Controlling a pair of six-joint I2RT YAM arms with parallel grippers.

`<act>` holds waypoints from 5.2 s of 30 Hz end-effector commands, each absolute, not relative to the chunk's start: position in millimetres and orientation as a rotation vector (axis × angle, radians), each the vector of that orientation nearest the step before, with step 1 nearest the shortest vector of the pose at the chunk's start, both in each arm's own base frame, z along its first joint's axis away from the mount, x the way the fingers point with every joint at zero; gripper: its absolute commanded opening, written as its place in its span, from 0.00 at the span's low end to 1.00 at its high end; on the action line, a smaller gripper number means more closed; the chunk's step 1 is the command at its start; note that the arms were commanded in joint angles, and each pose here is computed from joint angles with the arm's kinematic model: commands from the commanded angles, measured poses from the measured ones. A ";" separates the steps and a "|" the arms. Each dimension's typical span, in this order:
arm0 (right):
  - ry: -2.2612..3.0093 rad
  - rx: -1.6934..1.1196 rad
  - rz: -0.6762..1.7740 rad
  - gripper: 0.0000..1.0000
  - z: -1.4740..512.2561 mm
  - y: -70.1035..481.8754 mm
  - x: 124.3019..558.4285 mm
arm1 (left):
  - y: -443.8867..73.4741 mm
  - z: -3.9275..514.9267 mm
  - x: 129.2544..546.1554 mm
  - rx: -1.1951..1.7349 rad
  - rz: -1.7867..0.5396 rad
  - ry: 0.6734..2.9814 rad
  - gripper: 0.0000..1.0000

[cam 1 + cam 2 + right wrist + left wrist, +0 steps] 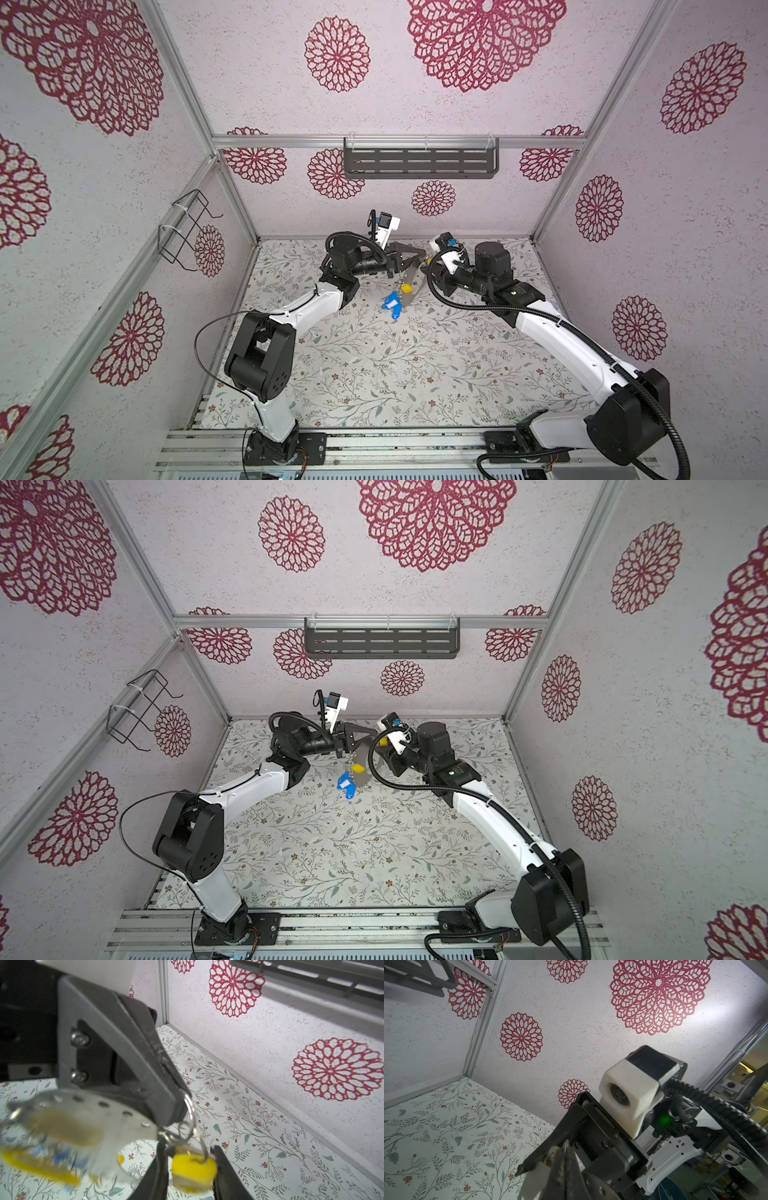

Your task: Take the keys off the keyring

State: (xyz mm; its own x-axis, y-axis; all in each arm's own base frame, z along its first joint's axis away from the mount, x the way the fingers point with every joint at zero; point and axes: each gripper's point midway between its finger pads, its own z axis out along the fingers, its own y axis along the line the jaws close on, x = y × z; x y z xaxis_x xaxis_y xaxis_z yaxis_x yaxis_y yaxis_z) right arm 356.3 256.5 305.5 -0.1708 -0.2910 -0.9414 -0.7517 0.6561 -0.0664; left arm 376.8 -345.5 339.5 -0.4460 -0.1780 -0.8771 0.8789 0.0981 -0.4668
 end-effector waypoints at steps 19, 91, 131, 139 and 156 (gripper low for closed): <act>1.738 -0.833 0.345 0.09 345.4 229.4 348.3 | -337.3 341.2 384.7 0.744 -1.375 1.512 0.00; 1.940 -0.713 0.799 0.00 275.0 277.5 316.2 | -331.3 380.7 402.8 0.479 -1.324 1.372 0.00; 2.246 0.124 0.388 0.00 105.6 110.6 346.2 | -280.7 116.3 428.5 0.266 -1.188 1.969 0.22; 2.332 0.119 0.346 0.40 94.4 110.2 357.0 | -172.2 107.9 432.5 0.072 -0.414 2.191 0.97; 1.990 0.327 -0.433 0.95 154.0 -31.3 380.9 | -8.3 168.4 410.7 -0.027 0.616 1.867 0.97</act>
